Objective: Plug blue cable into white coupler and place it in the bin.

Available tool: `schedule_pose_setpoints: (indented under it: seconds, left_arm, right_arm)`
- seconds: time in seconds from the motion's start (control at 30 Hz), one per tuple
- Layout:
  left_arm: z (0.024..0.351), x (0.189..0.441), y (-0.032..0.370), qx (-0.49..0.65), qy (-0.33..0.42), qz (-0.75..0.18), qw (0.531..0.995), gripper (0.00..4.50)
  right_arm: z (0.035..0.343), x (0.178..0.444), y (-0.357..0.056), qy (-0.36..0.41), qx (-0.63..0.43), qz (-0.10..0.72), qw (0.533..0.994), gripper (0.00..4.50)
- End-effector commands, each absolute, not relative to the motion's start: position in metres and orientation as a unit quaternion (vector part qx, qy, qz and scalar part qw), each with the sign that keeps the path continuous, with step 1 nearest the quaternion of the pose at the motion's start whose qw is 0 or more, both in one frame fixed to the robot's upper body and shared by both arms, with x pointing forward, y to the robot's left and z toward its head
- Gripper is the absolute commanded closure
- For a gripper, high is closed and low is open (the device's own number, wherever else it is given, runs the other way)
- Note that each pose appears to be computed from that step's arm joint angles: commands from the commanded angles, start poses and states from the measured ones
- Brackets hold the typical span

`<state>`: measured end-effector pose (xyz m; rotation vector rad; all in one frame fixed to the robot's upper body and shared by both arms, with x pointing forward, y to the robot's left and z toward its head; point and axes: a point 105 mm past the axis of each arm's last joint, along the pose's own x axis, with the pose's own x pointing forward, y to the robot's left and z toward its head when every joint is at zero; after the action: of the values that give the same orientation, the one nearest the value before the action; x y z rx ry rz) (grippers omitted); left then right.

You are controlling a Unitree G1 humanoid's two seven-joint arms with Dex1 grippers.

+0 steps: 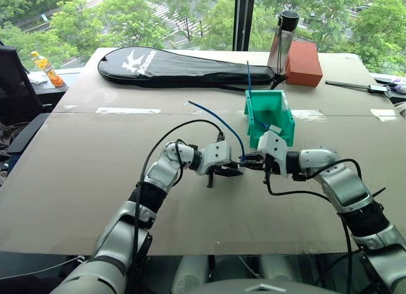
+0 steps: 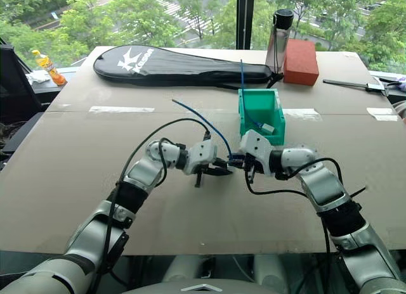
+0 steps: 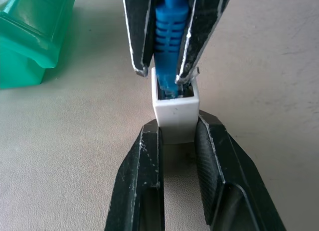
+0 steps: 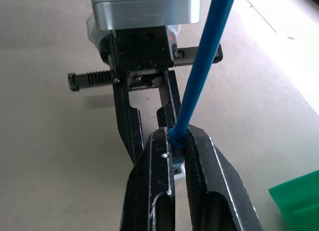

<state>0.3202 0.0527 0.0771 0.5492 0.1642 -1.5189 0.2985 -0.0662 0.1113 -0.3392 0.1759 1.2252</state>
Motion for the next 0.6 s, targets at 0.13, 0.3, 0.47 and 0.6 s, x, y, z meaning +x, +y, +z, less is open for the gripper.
schedule_pose_setpoints:
  seconds: [0.13,0.3,0.47,0.6]
  left_arm:
    - [0.134,0.323,0.041,0.162,0.021,-0.674,0.721,4.22]
    - [0.182,0.336,0.024,0.040,0.047,-0.646,0.761,4.22]
    - [0.223,0.369,-0.006,-0.039,0.135,-0.582,0.801,4.22]
    - [0.229,0.395,-0.024,-0.050,0.181,-0.526,0.829,4.22]
  right_arm:
    - [0.202,0.271,-0.084,-0.065,-0.115,0.543,0.829,1.32]
    - [0.239,0.243,-0.119,-0.125,-0.129,0.451,0.875,0.85]
    - [0.218,0.229,-0.161,-0.080,-0.167,0.306,0.934,0.85]
    - [0.205,0.220,-0.183,-0.052,-0.182,0.224,0.956,0.85]
